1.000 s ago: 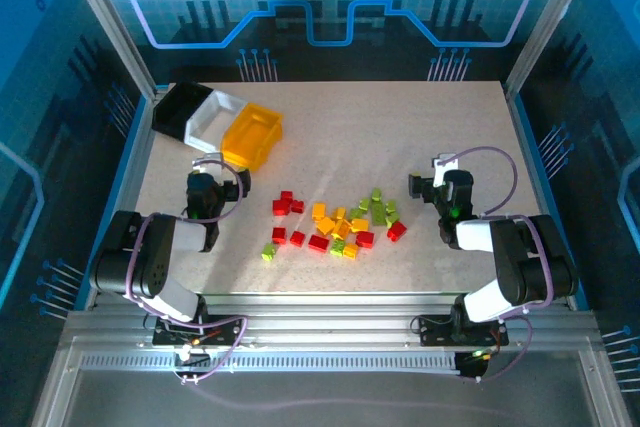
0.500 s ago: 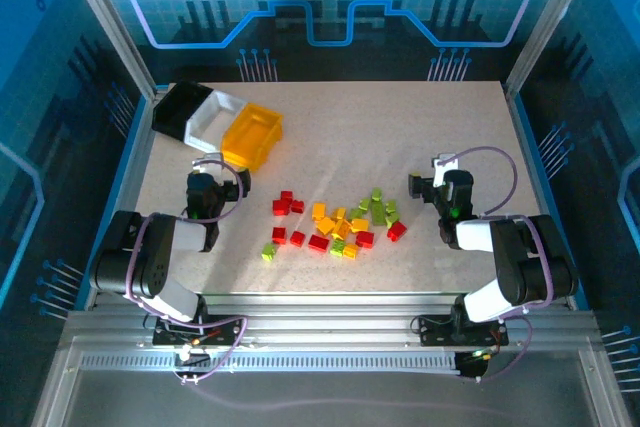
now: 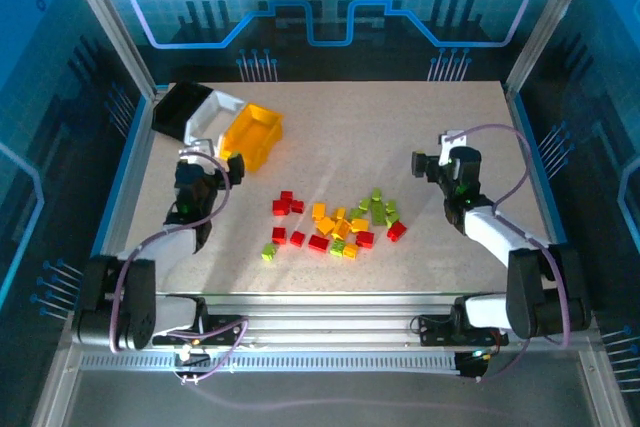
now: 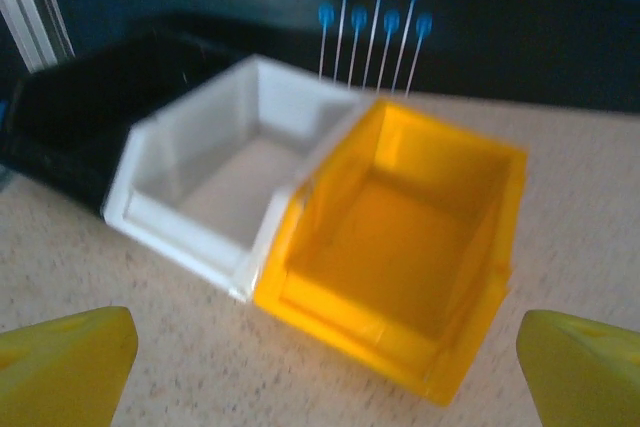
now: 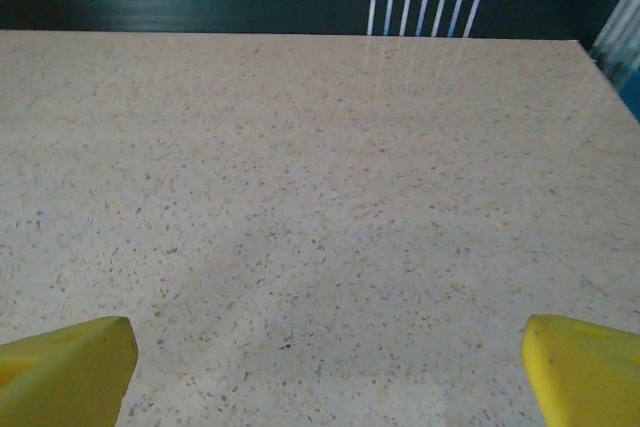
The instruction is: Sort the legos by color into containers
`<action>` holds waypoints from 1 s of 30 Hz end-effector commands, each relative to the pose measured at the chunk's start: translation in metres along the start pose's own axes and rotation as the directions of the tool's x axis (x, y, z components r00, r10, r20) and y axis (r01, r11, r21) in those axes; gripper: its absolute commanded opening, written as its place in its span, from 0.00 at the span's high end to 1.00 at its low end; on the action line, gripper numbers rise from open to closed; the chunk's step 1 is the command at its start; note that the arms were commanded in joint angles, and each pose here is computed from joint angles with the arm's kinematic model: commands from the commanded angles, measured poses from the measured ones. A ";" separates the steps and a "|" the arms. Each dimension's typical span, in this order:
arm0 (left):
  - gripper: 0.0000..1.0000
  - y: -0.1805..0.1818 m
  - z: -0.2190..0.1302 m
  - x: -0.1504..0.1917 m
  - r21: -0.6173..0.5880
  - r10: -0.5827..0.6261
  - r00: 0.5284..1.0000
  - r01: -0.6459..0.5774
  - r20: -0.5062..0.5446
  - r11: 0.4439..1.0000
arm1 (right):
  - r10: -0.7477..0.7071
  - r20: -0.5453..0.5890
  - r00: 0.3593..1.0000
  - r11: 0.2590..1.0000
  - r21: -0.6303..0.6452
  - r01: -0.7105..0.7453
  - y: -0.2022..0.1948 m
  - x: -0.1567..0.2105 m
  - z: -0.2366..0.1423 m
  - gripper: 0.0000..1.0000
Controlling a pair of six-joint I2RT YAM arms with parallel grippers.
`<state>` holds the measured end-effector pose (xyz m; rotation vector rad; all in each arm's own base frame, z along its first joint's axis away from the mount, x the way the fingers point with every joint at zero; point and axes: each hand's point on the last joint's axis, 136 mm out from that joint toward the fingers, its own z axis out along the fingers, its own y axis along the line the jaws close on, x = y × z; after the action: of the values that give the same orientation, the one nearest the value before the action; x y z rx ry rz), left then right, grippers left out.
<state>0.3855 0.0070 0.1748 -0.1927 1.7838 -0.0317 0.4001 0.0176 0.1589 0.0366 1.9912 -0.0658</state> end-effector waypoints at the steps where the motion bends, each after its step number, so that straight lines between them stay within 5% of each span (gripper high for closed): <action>1: 0.01 0.011 -0.009 -0.029 -0.049 -0.140 0.987 0.144 0.083 0.988 | 0.038 -0.076 0.996 0.987 0.159 -0.026 -0.010 0.006 -0.013 0.00; 4: 0.01 0.012 -0.011 -0.052 -0.009 -0.319 0.937 0.324 0.144 0.946 | 0.301 -0.034 0.953 0.903 0.330 -0.273 -0.039 -0.004 -0.022 0.00; 6: 0.01 0.006 -0.011 -0.063 0.026 -0.383 0.915 0.383 0.125 0.924 | 0.551 -0.124 0.825 0.793 0.386 -0.472 -0.048 0.019 -0.030 0.00; 8: 0.01 -0.001 -0.014 -0.073 0.039 -0.428 0.901 0.426 0.073 0.904 | 0.608 -0.231 0.760 0.792 0.256 -0.555 -0.030 0.023 -0.014 0.00; 13: 0.01 -0.018 -0.011 -0.075 0.092 -0.502 0.864 0.502 -0.033 0.860 | 0.545 -0.298 0.784 0.835 0.114 -0.538 0.018 0.019 -0.006 0.02; 15: 0.01 -0.017 -0.009 -0.067 0.045 -0.574 0.815 0.578 -0.085 0.815 | 0.499 -0.347 0.794 0.856 0.054 -0.514 0.049 0.010 -0.008 0.02; 21: 0.01 -0.020 -0.013 -0.075 0.107 -0.670 0.739 0.674 -0.072 0.731 | 0.354 -0.495 0.793 0.876 -0.121 -0.467 0.184 0.008 -0.012 0.06; 24: 0.01 -0.018 -0.009 -0.071 0.064 -0.636 0.764 0.644 -0.102 0.763 | 0.324 -0.521 0.790 0.889 -0.117 -0.442 0.226 0.007 -0.005 0.06; 27: 0.09 -0.021 0.011 -0.065 -0.021 -0.509 0.829 0.519 -0.233 0.855 | 0.320 -0.557 0.766 0.895 -0.087 -0.437 0.251 0.007 0.004 0.07; 30: 0.13 -0.020 0.045 -0.054 -0.097 -0.407 0.837 0.400 -0.366 0.911 | 0.307 -0.571 0.761 0.894 -0.101 -0.437 0.269 0.006 0.009 0.07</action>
<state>0.4338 -0.0017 0.2454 -0.6881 1.8853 -0.4987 0.4244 0.2887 0.1543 0.2708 2.4453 0.5549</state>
